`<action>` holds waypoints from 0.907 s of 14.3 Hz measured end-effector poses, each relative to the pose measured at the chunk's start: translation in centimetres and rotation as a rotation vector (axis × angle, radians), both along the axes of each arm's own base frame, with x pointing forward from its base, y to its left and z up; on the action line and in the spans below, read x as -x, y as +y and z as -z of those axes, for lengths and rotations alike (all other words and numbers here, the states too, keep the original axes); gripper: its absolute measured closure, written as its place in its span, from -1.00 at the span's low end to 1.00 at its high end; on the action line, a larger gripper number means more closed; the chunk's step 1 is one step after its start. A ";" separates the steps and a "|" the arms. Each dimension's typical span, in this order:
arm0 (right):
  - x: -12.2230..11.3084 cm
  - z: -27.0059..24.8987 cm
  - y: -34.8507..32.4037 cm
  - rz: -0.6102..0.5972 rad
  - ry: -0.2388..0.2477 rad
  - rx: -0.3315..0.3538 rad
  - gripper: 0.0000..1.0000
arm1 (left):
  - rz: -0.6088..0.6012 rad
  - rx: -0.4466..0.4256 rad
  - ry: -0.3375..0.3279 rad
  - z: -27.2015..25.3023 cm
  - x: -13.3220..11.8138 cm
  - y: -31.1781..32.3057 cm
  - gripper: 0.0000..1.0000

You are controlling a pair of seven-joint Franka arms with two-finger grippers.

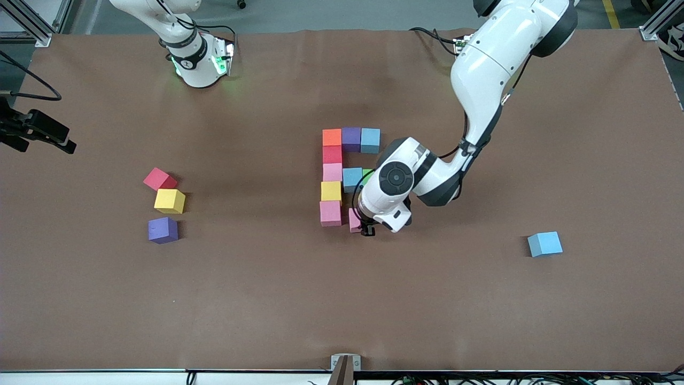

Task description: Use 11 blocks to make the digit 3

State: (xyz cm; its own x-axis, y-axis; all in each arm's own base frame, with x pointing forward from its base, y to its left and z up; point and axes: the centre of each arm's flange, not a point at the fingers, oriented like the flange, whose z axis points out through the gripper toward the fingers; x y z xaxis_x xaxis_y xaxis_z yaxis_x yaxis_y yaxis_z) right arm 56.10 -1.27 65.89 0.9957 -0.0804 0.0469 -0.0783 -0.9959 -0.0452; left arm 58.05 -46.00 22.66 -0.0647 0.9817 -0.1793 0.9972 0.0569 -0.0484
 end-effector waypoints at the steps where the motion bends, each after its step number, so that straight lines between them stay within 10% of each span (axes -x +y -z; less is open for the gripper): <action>1: 0.0 -0.1 0.0 0.000 -0.001 0.000 -1.00 | 0.002 0.000 0.000 0.0 0.1 -0.1 -0.07; 13: 0.0 -0.1 0.2 -0.004 -0.002 0.000 -1.00 | 0.081 -0.007 0.000 1.1 1.3 -1.5 -0.07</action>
